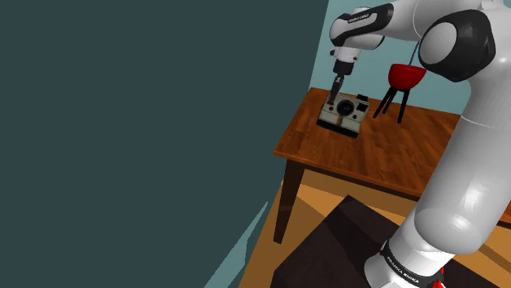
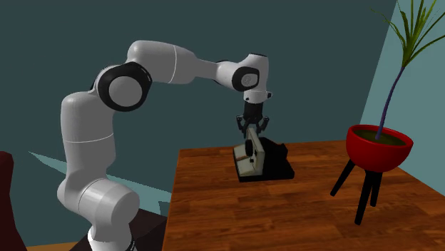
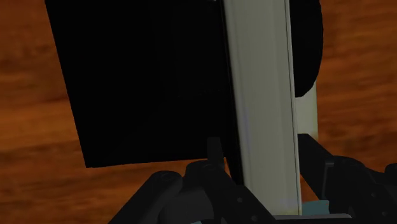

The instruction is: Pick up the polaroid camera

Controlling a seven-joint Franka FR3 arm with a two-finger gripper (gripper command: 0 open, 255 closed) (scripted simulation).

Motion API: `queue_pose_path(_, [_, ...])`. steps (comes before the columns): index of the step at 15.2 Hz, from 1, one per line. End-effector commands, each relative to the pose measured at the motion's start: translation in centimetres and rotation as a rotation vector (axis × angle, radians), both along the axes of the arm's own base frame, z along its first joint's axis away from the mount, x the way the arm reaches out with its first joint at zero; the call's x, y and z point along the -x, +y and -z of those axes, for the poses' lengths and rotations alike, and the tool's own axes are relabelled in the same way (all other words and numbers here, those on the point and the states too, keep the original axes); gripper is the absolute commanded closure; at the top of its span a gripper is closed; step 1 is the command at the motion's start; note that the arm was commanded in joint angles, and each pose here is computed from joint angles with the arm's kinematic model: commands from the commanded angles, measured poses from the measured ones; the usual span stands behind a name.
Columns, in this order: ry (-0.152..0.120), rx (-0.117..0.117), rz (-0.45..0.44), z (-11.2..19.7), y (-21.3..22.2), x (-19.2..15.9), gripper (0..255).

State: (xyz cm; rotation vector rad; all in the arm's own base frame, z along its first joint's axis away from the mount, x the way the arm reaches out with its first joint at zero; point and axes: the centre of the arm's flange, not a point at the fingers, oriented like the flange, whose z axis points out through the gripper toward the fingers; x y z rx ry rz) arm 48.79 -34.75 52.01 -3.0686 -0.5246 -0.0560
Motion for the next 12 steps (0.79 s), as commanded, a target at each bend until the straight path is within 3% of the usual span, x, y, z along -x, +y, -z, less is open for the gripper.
queue_pose_path(1, [-0.004,0.002,-0.001,-1.4,0.0,0.1,255])
queue_pose_path(12, [-0.004,0.002,-0.001,-6.2,0.1,0.1,255])
